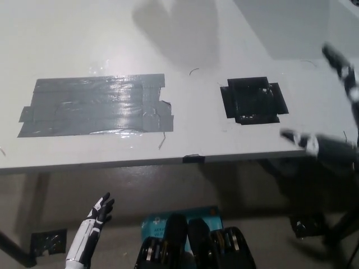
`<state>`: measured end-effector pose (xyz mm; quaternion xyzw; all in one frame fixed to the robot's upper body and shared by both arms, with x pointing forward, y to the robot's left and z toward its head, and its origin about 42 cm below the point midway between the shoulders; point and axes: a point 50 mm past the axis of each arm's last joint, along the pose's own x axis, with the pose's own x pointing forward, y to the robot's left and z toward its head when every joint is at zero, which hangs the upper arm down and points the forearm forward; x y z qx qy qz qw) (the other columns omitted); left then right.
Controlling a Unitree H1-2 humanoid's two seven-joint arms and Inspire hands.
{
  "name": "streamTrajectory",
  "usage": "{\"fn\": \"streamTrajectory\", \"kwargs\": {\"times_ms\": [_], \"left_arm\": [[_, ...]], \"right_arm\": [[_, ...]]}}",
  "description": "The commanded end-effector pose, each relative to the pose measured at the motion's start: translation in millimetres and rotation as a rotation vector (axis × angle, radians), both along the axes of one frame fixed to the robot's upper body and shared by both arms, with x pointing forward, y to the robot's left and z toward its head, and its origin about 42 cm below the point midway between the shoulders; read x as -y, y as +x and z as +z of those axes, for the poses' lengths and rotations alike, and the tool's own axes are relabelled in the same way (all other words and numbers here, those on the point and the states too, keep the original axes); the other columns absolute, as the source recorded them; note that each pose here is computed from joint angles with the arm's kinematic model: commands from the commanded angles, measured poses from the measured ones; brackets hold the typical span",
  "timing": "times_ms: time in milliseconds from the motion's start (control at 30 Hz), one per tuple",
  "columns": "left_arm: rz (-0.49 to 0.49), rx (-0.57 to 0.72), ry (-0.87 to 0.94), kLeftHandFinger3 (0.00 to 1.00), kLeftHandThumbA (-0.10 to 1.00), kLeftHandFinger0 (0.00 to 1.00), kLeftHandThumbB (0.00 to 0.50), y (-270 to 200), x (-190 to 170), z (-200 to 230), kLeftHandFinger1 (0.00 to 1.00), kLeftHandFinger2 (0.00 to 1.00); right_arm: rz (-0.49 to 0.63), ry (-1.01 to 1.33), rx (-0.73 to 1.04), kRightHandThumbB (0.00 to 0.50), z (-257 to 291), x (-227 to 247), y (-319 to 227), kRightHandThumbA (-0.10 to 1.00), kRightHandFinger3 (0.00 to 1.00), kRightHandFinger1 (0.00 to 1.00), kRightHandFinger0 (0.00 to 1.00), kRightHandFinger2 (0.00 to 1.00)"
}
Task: A person hands a black t-shirt to the robot and rhe robot picks it up with its right hand and places it on the black spot on the desk infron tof it
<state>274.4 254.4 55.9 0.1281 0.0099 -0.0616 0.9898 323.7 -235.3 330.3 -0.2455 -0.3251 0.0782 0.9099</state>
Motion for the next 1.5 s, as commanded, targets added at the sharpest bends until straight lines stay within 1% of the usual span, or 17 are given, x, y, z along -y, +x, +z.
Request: {"fn": "streamTrajectory", "kwargs": {"times_ms": [0,133,267,300,400,467,567,667,833,933,1133,1300,1333,1367,1400,1433,1467], "left_arm": [[-0.014,0.069,0.04,1.0,1.0,1.0,0.5,0.4,-6.8,10.3,1.0,1.0],[-0.013,0.064,0.038,1.0,1.0,1.0,0.5,0.5,-7.6,10.2,1.0,1.0],[-0.021,0.052,0.026,1.0,1.0,1.0,0.5,-1.5,-7.0,8.9,1.0,1.0],[-0.019,0.048,0.022,1.0,1.0,1.0,0.5,-1.8,-7.0,8.5,1.0,1.0],[-0.015,0.051,0.025,1.0,1.0,1.0,0.5,-3.2,-7.4,7.6,1.0,1.0],[-0.018,0.055,0.029,1.0,1.0,1.0,0.497,-4.9,-8.6,6.1,1.0,1.0],[-0.026,0.059,0.013,1.0,1.0,1.0,0.479,-5.4,-8.8,3.3,1.0,1.0],[-0.026,0.057,0.007,1.0,1.0,1.0,0.498,-4.2,-9.1,4.1,1.0,1.0],[-0.018,0.057,0.016,1.0,1.0,1.0,0.5,0.8,-8.5,9.0,1.0,1.0],[-0.022,0.063,0.031,1.0,1.0,1.0,0.484,1.2,-8.7,10.5,1.0,1.0],[-0.015,0.069,0.004,1.0,1.0,1.0,0.499,6.9,-8.1,13.3,1.0,1.0],[-0.015,0.076,0.021,1.0,1.0,1.0,0.477,11.6,-6.7,19.5,1.0,1.0],[-0.016,0.079,0.02,1.0,1.0,1.0,0.473,12.3,-6.7,20.0,1.0,1.0],[-0.016,0.083,0.02,1.0,1.0,1.0,0.486,13.2,-7.3,19.9,1.0,1.0],[-0.016,0.081,0.021,1.0,1.0,1.0,0.491,13.0,-7.6,19.3,1.0,1.0],[-0.016,0.083,0.021,1.0,1.0,1.0,0.491,13.2,-7.6,19.3,1.0,1.0],[-0.017,0.086,0.021,1.0,1.0,1.0,0.49,14.1,-7.8,20.0,1.0,1.0]], "right_arm": [[-0.04,-0.051,-0.028,0.411,19.7,-4.4,15.7,1.0,1.0,1.0,1.0,1.0],[-0.069,-0.116,-0.02,0.393,33.3,-12.8,32.7,1.0,1.0,1.0,1.0,1.0],[-0.064,-0.177,-0.041,0.384,45.1,-16.5,55.5,1.0,1.0,1.0,1.0,1.0],[-0.064,-0.191,-0.046,0.365,47.2,-17.6,59.5,1.0,1.0,1.0,1.0,1.0],[-0.053,-0.237,-0.045,0.366,53.1,-23.2,74.4,1.0,1.0,1.0,1.0,1.0],[-0.073,-0.264,-0.06,0.387,51.9,-29.1,85.0,1.0,1.0,1.0,1.0,1.0],[-0.083,-0.269,-0.08,0.394,47.1,-35.0,91.4,1.0,1.0,1.0,1.0,1.0],[-0.094,-0.275,-0.089,0.386,44.0,-38.6,94.6,1.0,1.0,1.0,1.0,1.0],[-0.135,-0.321,-0.086,0.379,33.3,-48.8,100.9,1.0,1.0,1.0,1.0,1.0],[-0.149,-0.346,-0.118,0.383,27.0,-56.0,107.2,1.0,1.0,1.0,1.0,1.0],[-0.191,-0.378,-0.146,0.391,21.0,-65.0,135.9,1.0,1.0,1.0,1.0,1.0],[-0.245,-0.393,-0.172,0.396,16.8,-64.9,157.3,1.0,1.0,1.0,1.0,1.0],[-0.272,-0.387,-0.164,0.374,14.9,-64.8,161.7,0.96,1.0,1.0,1.0,1.0],[-0.35,-0.356,-0.121,0.353,9.6,-65.1,171.1,0.49,1.0,1.0,1.0,1.0],[-0.378,-0.348,-0.093,0.339,8.2,-64.8,173.0,0.23,1.0,1.0,1.0,1.0],[-0.411,-0.348,-0.065,0.292,6.5,-64.9,174.9,-0.03,0.78,0.75,0.77,0.7],[-0.455,-0.35,-0.025,0.323,4.6,-65.0,177.2,-0.09,0.67,0.55,0.51,0.65]]}}
